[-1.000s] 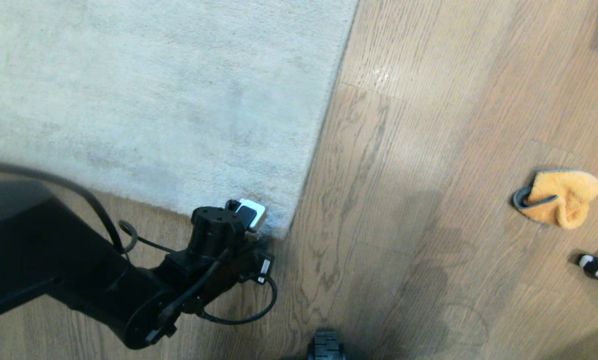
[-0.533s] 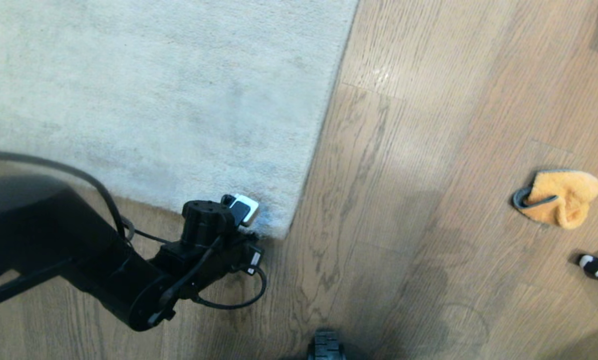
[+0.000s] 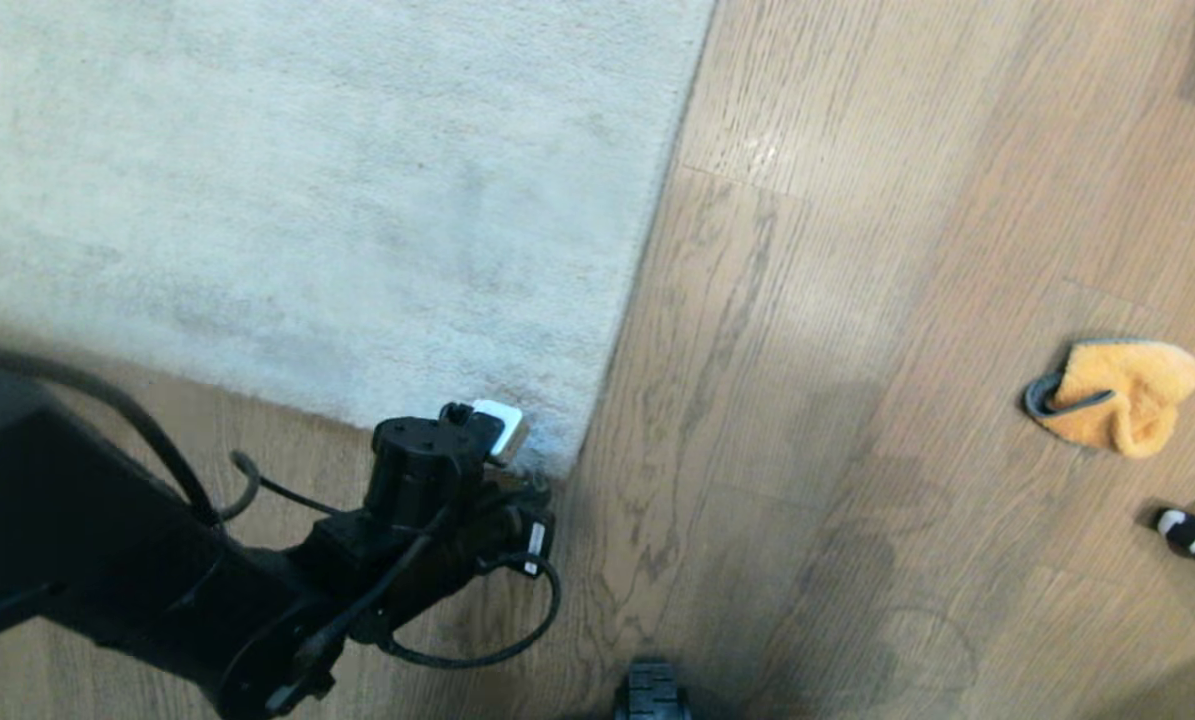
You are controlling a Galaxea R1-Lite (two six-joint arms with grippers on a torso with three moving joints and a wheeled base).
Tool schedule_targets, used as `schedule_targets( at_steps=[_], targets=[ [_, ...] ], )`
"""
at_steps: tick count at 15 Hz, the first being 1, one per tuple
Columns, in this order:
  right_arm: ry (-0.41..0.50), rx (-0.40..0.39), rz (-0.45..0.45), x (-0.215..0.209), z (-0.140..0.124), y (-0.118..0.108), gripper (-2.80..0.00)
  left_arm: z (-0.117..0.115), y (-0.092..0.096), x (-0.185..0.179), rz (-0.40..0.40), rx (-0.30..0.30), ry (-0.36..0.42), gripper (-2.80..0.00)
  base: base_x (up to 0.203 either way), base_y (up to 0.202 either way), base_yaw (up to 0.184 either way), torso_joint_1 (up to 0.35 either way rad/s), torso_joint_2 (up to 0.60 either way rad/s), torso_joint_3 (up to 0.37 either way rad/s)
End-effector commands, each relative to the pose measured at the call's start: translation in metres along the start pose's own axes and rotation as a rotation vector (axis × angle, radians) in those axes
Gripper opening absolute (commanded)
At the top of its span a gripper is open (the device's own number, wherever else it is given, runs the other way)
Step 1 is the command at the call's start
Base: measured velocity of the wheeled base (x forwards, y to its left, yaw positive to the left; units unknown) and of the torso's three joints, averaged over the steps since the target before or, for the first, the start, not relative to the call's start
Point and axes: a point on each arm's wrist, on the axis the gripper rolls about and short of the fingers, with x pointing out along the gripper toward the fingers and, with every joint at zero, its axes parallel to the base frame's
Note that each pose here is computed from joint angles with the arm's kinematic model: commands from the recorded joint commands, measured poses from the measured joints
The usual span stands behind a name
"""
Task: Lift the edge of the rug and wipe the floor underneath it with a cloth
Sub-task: Lay down the carpet
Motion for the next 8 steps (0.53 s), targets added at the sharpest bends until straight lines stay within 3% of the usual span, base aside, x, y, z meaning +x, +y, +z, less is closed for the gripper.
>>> schedule_targets(
  at_steps=[1,5,8],
  targets=[
    [0.001,0.000,0.000,0.000,0.000,0.000,-2.80,0.013,-0.017,-0.033,-0.026,-0.047,-0.075,-2.80,0.000,0.000,0.000,0.000,0.00,0.000],
    [0.001,0.000,0.000,0.000,0.000,0.000,-2.80,0.022,-0.013,-0.084,0.009,-0.075,-0.156,-2.80,0.000,0.000,0.000,0.000,0.00,0.000],
    [0.001,0.000,0.000,0.000,0.000,0.000,-2.80,0.009,-0.002,-0.121,0.020,-0.080,-0.173,-2.80,0.000,0.000,0.000,0.000,0.00,0.000]
  ],
)
